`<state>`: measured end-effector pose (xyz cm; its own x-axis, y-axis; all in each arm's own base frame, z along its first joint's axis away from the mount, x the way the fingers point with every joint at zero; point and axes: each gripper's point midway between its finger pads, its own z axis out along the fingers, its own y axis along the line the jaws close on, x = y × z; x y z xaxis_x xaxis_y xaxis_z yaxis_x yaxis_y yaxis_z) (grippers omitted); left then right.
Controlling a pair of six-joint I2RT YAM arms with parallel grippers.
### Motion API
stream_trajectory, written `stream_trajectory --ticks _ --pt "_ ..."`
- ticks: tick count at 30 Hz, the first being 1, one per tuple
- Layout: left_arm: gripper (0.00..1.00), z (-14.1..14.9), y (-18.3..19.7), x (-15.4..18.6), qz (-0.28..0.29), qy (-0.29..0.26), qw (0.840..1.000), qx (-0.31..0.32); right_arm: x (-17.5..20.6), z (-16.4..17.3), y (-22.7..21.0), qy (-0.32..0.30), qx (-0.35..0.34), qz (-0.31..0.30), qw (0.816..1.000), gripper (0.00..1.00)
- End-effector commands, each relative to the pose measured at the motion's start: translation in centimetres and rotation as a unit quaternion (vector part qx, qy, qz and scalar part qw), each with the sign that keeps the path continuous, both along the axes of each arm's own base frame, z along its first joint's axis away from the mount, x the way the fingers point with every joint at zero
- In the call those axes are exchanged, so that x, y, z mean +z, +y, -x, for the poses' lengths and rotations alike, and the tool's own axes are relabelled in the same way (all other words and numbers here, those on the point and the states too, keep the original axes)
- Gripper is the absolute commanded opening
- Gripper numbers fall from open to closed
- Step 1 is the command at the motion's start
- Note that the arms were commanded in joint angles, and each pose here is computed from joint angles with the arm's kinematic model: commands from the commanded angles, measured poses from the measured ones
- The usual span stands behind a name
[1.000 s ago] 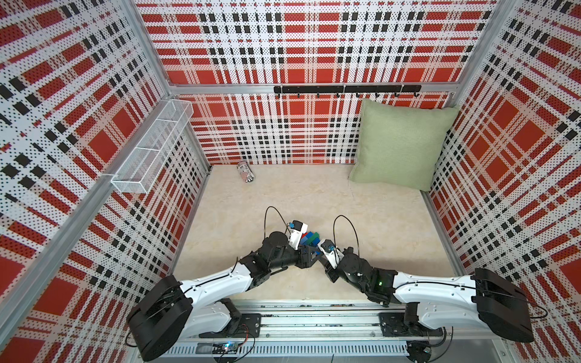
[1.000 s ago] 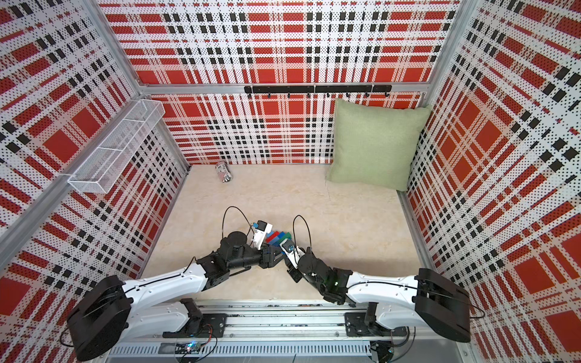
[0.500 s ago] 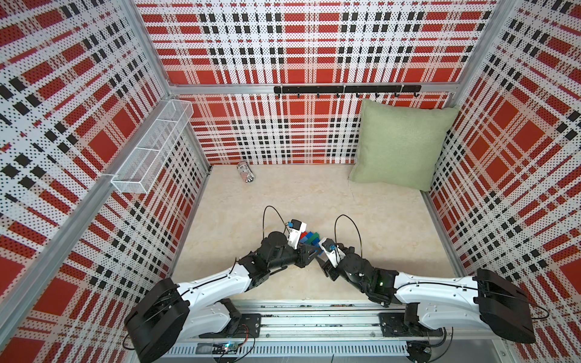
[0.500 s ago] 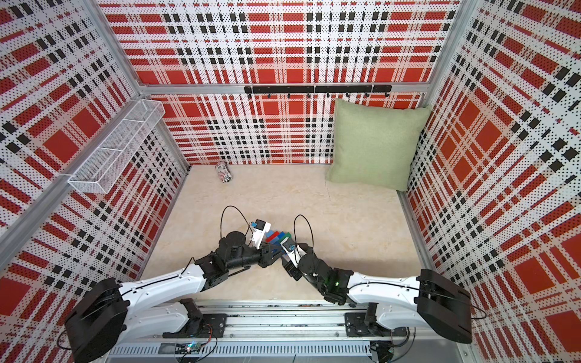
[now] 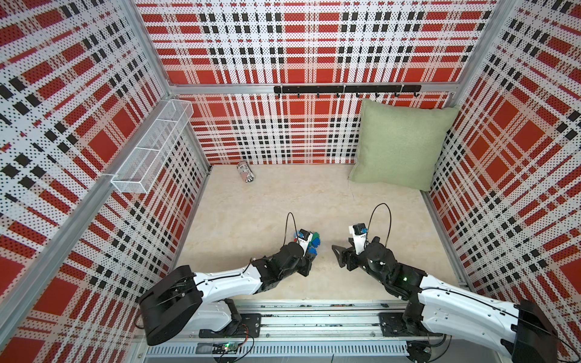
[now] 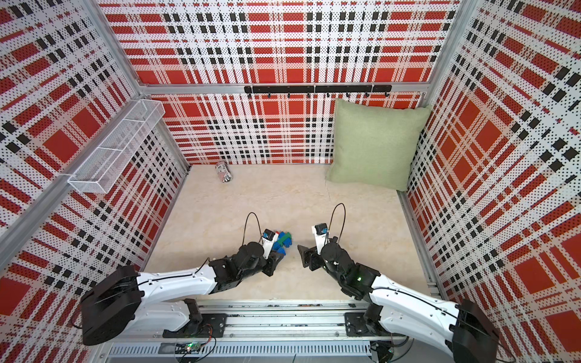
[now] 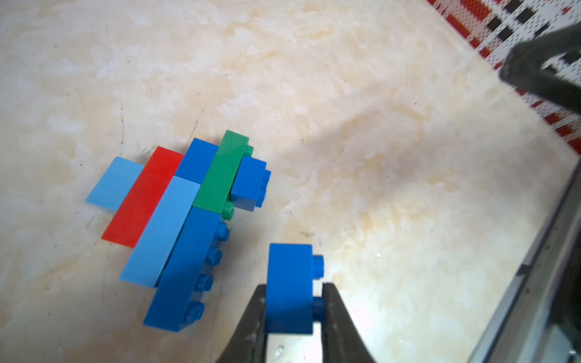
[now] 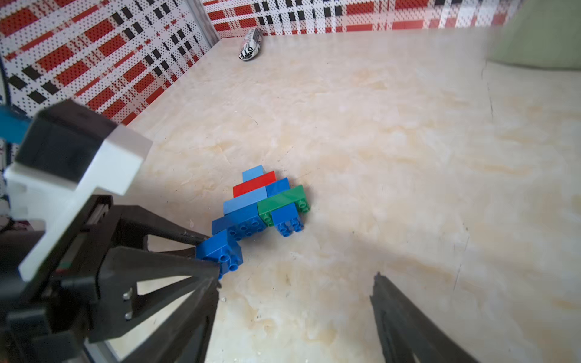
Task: Assemble a heart with lego
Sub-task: Place the lego brick at the center of the board.
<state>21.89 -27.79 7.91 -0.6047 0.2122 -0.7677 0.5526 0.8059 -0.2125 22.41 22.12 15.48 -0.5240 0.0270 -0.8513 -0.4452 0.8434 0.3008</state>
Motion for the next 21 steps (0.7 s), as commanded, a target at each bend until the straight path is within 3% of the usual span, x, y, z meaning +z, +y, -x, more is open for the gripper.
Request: stream_trajectory --ticks 1,6,13,15,18,21 --pt "0.10 -1.1 1.3 -0.9 -0.062 -0.053 0.996 0.023 -1.8 0.5 -1.0 0.069 -0.032 -0.030 0.997 0.79" --pt "0.13 -1.4 2.5 -3.1 -0.118 -0.055 0.991 0.040 -2.5 0.4 -0.7 0.092 -0.031 -0.030 0.995 0.78" --pt "0.18 -1.4 1.8 -3.9 -0.100 -0.055 0.993 0.040 -2.8 0.1 0.6 0.100 -0.014 -0.029 0.994 0.76" --pt "0.26 -1.3 2.0 -4.1 -0.085 -0.056 0.994 0.041 -3.1 0.1 0.9 0.103 -0.011 -0.031 0.994 0.75" --pt "0.30 -1.5 2.5 -4.7 -0.098 -0.050 0.993 0.047 -3.4 0.1 1.1 0.110 -0.009 -0.032 0.993 0.75" --pt "0.47 -1.6 2.4 -4.3 -0.103 -0.052 0.992 0.048 -3.5 0.0 1.3 0.116 -0.010 -0.036 0.993 0.75"
